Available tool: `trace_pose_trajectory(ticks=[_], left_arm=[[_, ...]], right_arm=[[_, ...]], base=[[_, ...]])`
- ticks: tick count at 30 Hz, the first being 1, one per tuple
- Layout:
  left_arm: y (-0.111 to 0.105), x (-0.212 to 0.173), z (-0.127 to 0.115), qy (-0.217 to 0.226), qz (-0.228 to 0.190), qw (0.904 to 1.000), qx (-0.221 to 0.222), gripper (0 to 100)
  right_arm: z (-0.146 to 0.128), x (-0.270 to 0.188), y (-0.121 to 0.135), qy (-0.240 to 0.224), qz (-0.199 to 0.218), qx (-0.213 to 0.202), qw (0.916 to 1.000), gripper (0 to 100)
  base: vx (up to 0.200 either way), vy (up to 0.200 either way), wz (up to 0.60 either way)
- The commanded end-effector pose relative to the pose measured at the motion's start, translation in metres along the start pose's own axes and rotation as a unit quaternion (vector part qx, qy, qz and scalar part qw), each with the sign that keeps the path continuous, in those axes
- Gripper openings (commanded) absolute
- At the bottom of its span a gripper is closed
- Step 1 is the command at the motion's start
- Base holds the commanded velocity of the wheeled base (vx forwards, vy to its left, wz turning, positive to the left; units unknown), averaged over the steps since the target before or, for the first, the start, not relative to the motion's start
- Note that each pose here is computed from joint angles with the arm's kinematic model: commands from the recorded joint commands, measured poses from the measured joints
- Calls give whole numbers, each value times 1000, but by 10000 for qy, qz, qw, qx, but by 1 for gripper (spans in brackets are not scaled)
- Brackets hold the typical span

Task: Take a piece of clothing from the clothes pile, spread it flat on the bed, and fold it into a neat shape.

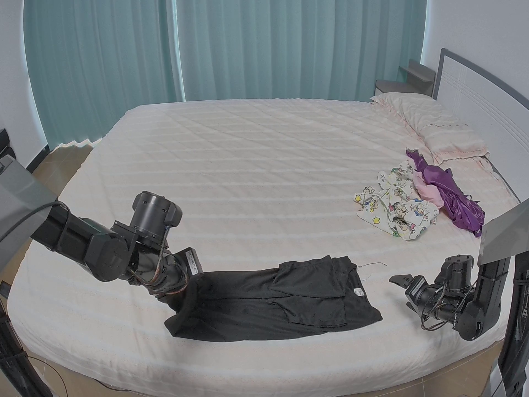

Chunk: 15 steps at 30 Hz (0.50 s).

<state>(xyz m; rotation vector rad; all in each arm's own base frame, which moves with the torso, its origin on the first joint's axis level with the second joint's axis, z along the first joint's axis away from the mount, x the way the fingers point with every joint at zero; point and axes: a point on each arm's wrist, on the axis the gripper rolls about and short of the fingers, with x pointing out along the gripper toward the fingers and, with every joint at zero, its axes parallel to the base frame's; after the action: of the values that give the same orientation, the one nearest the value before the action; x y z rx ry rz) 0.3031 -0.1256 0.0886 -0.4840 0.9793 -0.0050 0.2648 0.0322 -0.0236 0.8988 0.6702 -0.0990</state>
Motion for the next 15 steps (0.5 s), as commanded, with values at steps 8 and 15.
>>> trace_pose_trajectory(ticks=[8,15], left_arm=[[-27,-1,-8,40,-235,9994,248,0],[-33,5,-10,84,-251,9992,296,0]], right_arm=[[0,-2,0,5,58,3,10000,100],[2,-2,-3,-26,69,40,10000,100]], base=[[0,-200,0],[0,-200,0]])
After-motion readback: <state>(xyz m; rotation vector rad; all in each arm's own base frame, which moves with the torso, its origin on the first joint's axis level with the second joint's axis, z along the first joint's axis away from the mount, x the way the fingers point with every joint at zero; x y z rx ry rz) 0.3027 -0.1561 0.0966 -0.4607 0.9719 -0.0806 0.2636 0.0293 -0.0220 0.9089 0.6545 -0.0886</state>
